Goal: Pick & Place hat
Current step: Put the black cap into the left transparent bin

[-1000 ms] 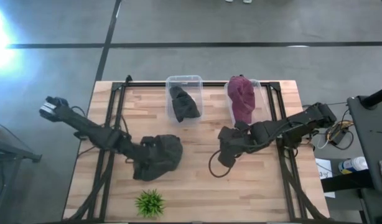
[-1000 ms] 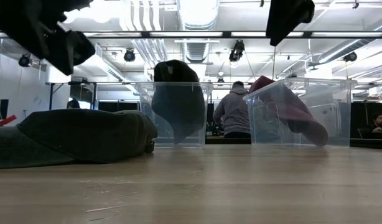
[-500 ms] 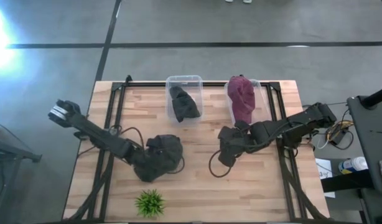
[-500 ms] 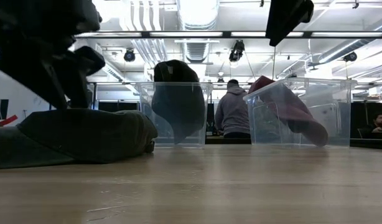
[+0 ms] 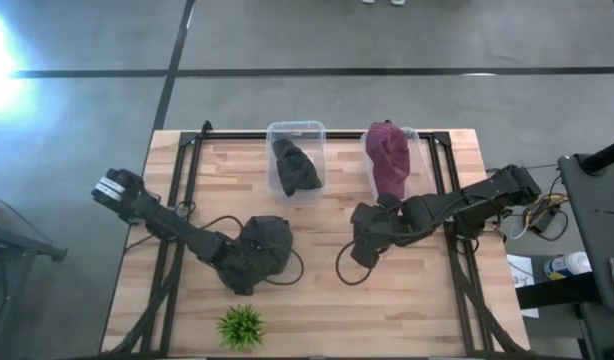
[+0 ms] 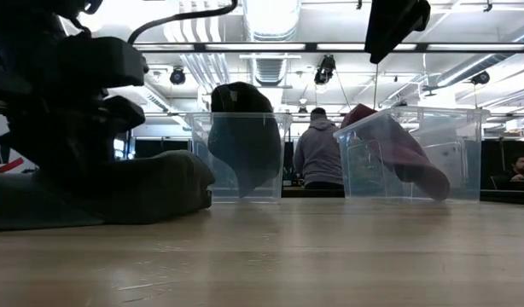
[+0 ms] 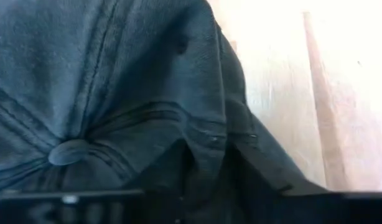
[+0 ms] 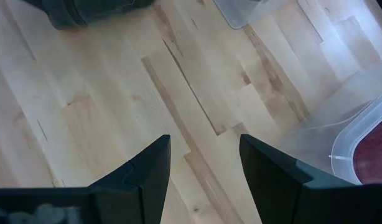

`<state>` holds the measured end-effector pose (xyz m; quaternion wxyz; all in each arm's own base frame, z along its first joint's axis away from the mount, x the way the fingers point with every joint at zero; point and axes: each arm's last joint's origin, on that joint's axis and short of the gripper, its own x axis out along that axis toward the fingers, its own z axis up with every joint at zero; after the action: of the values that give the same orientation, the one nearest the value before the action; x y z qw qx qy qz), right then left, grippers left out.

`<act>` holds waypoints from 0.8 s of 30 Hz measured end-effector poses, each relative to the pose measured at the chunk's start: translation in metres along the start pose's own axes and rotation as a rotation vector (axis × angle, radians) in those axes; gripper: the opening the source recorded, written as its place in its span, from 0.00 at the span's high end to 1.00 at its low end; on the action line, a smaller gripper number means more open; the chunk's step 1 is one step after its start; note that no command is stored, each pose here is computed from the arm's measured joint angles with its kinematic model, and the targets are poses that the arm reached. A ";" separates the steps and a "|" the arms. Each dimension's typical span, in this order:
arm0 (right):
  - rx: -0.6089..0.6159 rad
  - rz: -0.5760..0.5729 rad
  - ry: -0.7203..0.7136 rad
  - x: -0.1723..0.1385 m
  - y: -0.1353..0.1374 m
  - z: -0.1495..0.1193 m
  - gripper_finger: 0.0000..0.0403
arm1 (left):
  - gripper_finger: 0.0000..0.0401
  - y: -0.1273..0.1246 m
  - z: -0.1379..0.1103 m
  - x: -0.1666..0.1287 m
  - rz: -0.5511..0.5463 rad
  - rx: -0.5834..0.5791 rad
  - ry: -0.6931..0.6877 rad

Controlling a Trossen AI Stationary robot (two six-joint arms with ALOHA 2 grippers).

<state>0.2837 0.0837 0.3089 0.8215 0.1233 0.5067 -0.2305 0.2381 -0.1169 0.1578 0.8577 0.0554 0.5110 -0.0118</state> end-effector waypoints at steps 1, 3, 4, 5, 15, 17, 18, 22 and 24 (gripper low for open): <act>0.000 0.000 0.000 0.000 0.000 0.000 0.54 | 0.77 0.000 0.000 0.000 0.000 -0.010 0.001; 0.000 -0.003 -0.003 0.000 0.000 0.000 0.54 | 0.88 0.001 0.001 0.001 0.000 -0.039 -0.007; 0.000 -0.006 -0.006 0.000 0.000 0.000 0.54 | 0.94 0.003 0.003 0.000 -0.002 -0.065 -0.015; 0.001 -0.012 -0.012 0.000 0.000 0.000 0.54 | 0.97 0.004 0.004 -0.001 -0.006 -0.098 -0.026; 0.010 -0.022 -0.025 0.000 -0.001 0.001 0.54 | 0.99 0.029 0.043 -0.081 -0.096 -0.337 -0.363; 0.010 -0.029 -0.033 0.000 -0.001 0.001 0.54 | 1.00 0.038 0.052 -0.108 -0.086 -0.375 -0.472; 0.012 -0.032 -0.038 0.000 -0.001 0.001 0.54 | 1.00 0.043 0.057 -0.121 -0.075 -0.397 -0.531; 0.022 -0.039 -0.046 0.000 -0.001 0.001 0.54 | 1.00 0.066 0.071 -0.169 -0.026 -0.512 -0.761; 0.025 -0.051 -0.058 0.000 -0.001 0.002 0.54 | 1.00 0.080 0.077 -0.191 -0.001 -0.579 -0.884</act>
<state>0.2844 0.0819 0.3099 0.8282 0.1138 0.4825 -0.2613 0.2206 -0.0523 0.3684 0.9715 -0.1946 0.0829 0.1072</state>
